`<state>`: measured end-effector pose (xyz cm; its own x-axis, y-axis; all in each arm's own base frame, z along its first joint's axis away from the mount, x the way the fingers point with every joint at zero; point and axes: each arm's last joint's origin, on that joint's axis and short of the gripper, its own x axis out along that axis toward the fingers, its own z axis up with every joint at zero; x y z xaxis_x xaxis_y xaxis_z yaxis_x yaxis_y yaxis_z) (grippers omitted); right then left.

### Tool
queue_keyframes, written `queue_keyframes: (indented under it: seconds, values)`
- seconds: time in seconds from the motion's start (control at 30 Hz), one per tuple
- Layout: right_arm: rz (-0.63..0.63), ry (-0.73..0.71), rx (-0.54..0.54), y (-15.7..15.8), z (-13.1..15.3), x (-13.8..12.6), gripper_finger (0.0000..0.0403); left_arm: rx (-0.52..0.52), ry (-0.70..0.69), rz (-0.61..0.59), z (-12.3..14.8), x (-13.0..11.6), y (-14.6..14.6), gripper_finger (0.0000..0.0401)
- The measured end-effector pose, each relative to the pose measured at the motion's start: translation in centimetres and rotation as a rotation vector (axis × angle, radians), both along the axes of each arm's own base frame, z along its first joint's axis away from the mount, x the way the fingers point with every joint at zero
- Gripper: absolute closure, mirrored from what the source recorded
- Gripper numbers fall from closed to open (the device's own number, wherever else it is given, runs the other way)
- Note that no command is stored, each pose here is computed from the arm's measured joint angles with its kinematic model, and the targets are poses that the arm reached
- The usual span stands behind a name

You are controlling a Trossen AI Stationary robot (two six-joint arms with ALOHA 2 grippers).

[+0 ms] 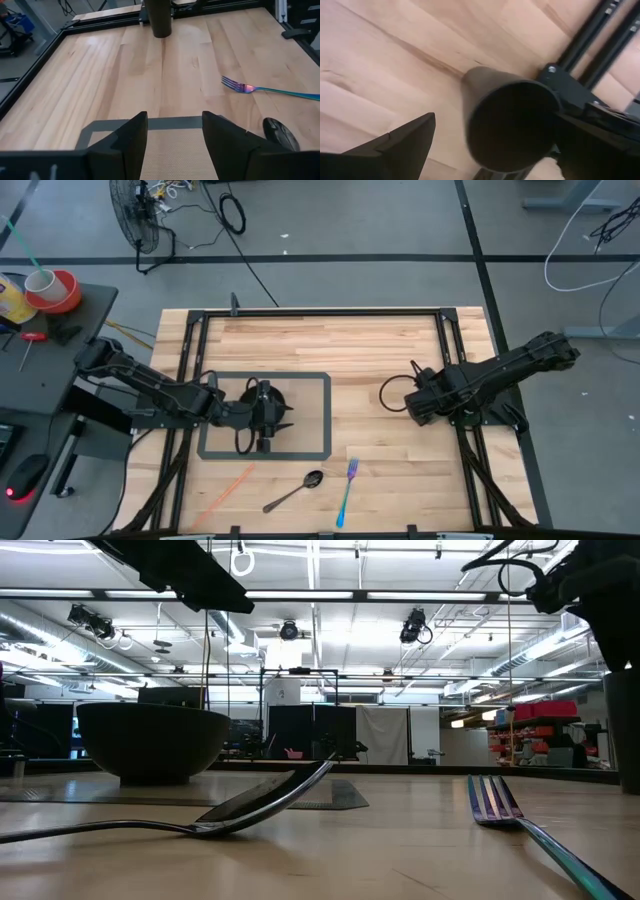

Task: Pick & Place Utensil
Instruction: Put the black cup on the gray placemat to the top right of the black bowl

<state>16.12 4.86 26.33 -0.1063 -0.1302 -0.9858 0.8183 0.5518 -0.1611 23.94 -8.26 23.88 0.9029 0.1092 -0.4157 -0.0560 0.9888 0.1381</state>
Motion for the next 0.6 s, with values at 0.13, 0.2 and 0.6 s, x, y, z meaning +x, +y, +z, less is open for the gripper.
queue_keyframes:
  seconds: [0.13, 0.2, 0.6]
  values:
    - [0.03, -0.023, 0.012, 0.1, 0.0, 0.3, 0.0007, -0.012, 0.0, 0.002, 0.0, 0.0, 0.1, 0.0208]
    - [0.029, -0.034, 0.023, 0.1, -0.1, 0.4, 0.0007, -0.025, 0.001, -0.003, 0.0, 0.0, 0.0, 0.0208]
    - [0.048, -0.04, 0.066, 0.6, -0.5, 1.3, 0.0007, -0.037, 0.005, -0.023, 0.0, 0.0, 0.0, 0.0208]
